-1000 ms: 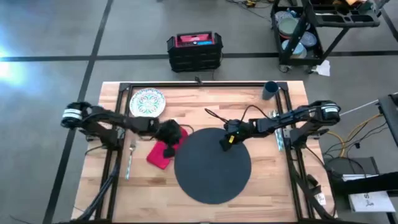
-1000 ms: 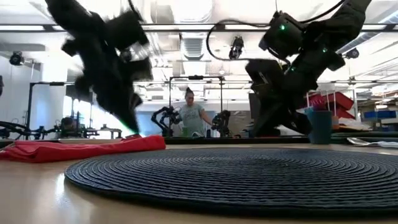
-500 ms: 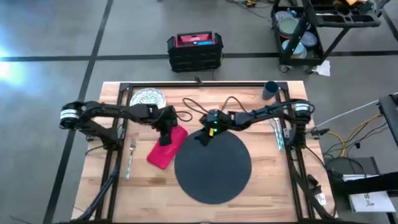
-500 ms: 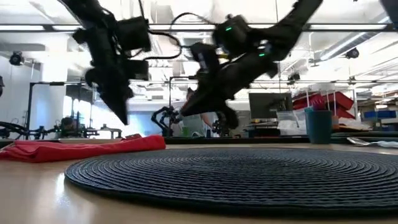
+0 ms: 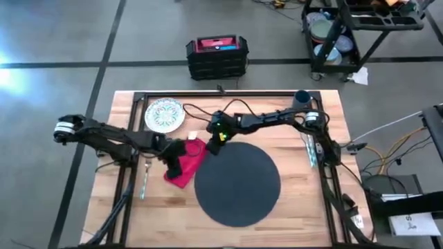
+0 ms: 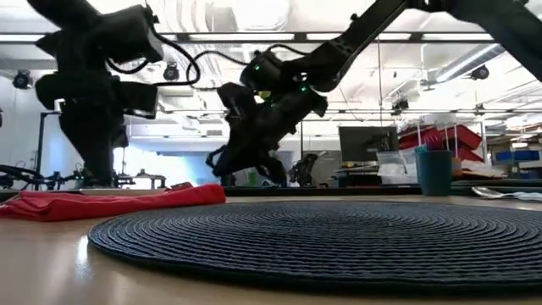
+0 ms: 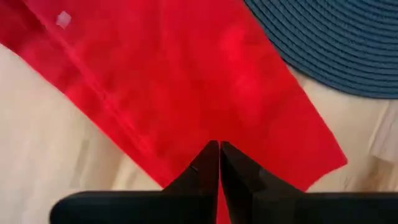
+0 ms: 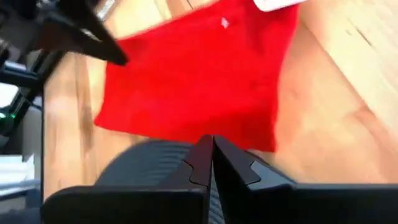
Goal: Set table place
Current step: Move the red napkin to the left of the black placemat
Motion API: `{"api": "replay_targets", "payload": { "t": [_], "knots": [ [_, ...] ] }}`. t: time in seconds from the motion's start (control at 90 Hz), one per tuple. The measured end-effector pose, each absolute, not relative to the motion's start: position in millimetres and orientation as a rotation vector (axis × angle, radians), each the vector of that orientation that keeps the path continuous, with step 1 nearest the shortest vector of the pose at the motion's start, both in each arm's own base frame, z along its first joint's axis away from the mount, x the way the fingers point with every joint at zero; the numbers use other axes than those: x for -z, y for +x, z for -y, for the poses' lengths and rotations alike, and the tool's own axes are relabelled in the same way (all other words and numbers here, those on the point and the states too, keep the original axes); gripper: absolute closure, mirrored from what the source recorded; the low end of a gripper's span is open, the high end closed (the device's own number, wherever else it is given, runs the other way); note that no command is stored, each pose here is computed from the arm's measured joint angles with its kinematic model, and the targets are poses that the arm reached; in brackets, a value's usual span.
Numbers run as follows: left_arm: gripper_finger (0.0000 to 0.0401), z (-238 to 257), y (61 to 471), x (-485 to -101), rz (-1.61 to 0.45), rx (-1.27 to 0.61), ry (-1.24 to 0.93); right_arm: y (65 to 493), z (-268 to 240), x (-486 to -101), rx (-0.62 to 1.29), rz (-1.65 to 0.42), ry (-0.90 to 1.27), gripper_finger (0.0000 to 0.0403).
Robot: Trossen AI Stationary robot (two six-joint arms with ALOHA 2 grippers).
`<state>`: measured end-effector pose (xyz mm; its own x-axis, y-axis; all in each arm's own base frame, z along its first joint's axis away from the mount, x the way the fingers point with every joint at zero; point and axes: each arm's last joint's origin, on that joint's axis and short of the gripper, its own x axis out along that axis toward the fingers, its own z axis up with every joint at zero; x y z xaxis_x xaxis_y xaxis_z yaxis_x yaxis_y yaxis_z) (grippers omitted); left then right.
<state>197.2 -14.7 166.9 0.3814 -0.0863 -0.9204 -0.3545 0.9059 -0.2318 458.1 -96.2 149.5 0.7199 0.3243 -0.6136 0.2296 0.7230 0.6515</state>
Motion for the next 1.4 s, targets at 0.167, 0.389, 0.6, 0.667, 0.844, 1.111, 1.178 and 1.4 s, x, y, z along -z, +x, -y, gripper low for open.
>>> {"api": "replay_targets", "payload": {
  "t": [0.167,0.389,0.6,0.667,0.844,1.111,1.178,1.4],
  "knots": [
    [0.0401,26.6,198.1,-158.2,-1.147,-0.173,-0.467,470.8,98.8,-142.1,-0.097,-0.817,0.793,0.0403],
    [0.0401,32.8,207.8,-151.1,-1.099,-0.159,-0.497,480.1,100.2,-124.8,-0.104,-0.908,0.833,0.0403],
    [0.0401,33.3,211.9,-165.2,-1.043,-0.123,-0.468,484.5,100.3,-146.8,-0.124,-0.860,0.786,0.0403],
    [0.0401,33.8,214.5,-173.8,-1.007,-0.109,-0.467,478.4,99.0,-164.8,-0.116,-0.867,0.785,0.0403],
    [0.0401,35.7,221.3,-199.8,-0.893,-0.040,-0.413,471.7,88.7,-201.6,-0.072,-0.809,0.752,0.0403],
    [0.0401,11.5,220.3,-197.2,-0.916,-0.088,-0.375,465.0,66.3,-214.9,-0.067,-0.822,0.690,0.0403],
    [0.0401,8.6,218.3,-194.9,-0.926,-0.092,-0.385,466.5,64.2,-211.5,-0.071,-0.826,0.688,0.0403],
    [0.0401,7.6,216.1,-197.3,-0.905,-0.083,-0.373,467.3,63.5,-208.6,-0.081,-0.827,0.688,0.0403]
  ]
}}
